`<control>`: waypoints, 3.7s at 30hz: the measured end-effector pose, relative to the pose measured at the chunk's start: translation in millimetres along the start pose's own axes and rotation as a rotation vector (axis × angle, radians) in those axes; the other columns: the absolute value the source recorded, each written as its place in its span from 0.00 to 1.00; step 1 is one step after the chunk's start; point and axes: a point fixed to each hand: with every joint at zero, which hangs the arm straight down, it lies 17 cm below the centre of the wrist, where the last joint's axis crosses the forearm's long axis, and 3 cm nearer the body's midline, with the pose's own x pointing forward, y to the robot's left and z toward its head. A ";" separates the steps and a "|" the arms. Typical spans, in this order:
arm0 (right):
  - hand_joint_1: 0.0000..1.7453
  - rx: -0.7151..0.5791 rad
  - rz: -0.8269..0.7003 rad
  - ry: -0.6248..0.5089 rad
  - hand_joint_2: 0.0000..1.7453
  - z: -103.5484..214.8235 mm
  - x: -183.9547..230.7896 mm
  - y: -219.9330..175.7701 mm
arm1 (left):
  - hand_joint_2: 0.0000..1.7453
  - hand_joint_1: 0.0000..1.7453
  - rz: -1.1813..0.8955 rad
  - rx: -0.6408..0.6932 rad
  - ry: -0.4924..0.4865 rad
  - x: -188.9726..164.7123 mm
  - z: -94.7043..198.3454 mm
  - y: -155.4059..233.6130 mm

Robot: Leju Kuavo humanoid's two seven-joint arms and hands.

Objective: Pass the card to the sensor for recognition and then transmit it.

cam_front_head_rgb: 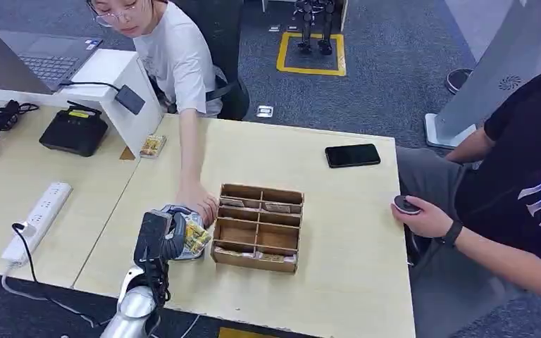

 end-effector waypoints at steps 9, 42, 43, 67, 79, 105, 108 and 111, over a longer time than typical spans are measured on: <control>0.00 0.000 0.012 -0.008 1.00 -0.5 4.0 -1.5 | 1.00 1.00 0.033 -0.106 0.023 -3.1 12.5 -34.0; 0.00 -0.003 0.052 -0.029 1.00 -2.0 14.6 -6.9 | 1.00 1.00 0.092 -0.018 -0.016 14.5 -28.8 -7.7; 0.00 -0.003 0.051 -0.028 1.00 -2.0 14.5 -6.5 | 1.00 1.00 0.091 -0.019 -0.011 12.6 -28.4 -7.7; 0.00 0.007 0.082 -0.044 1.00 -2.5 21.9 -8.0 | 1.00 1.00 -0.417 0.006 -0.159 19.8 -49.6 14.2; 0.00 0.004 0.094 -0.049 1.00 -2.9 24.3 -9.7 | 1.00 1.00 -0.664 0.000 -0.187 14.1 -51.1 16.5; 0.00 0.003 0.088 -0.055 1.00 -2.9 25.7 -10.1 | 1.00 1.00 -0.962 -0.005 -0.215 6.3 -55.0 27.3; 0.00 0.003 0.088 -0.055 1.00 -2.9 25.7 -10.1 | 1.00 1.00 -0.963 -0.005 -0.216 6.5 -55.2 27.5; 0.00 0.003 0.088 -0.055 1.00 -2.9 25.7 -10.1 | 1.00 1.00 -0.963 -0.005 -0.216 6.5 -55.2 27.5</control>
